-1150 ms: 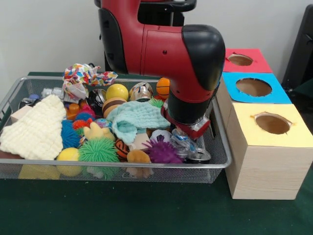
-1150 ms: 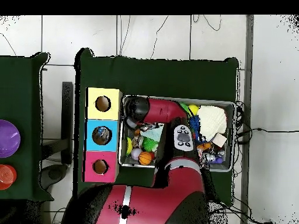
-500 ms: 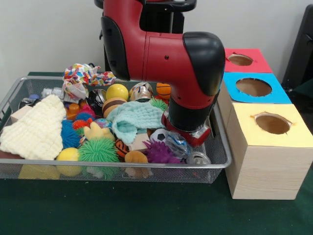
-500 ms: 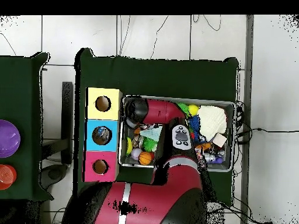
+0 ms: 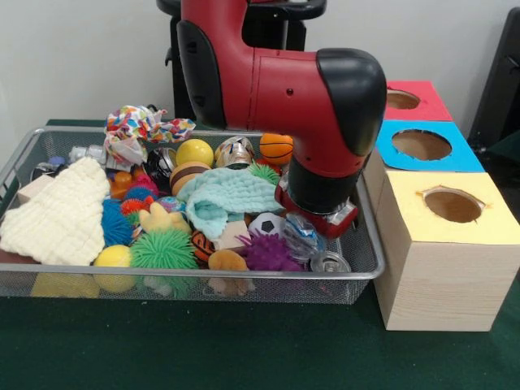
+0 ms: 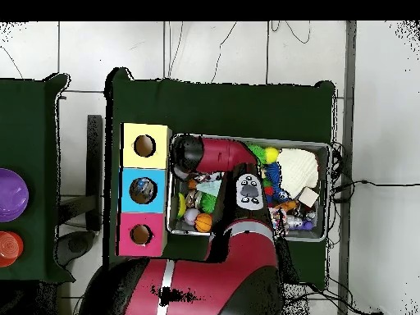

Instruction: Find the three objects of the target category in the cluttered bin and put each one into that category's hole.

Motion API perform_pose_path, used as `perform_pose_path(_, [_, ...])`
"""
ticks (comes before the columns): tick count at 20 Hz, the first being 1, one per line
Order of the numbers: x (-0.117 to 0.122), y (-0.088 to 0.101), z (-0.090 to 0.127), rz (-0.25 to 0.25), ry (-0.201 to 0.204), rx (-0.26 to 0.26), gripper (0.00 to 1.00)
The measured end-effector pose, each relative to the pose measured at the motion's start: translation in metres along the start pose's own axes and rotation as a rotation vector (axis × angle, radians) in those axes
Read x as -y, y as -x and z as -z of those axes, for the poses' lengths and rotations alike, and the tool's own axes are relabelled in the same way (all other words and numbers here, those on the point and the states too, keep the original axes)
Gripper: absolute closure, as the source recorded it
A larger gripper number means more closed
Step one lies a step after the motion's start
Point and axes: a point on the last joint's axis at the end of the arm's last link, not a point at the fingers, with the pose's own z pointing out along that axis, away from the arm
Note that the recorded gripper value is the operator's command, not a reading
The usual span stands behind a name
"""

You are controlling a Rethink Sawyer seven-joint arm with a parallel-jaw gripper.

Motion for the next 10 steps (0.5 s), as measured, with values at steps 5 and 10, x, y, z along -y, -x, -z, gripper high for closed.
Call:
perform_pose_path(5, [-0.007, -0.009, 0.021, 0.017, -0.052, -0.054, 1.00])
perform_pose_path(10, [-0.014, -0.012, 0.055, 0.027, -0.095, -0.098, 1.00])
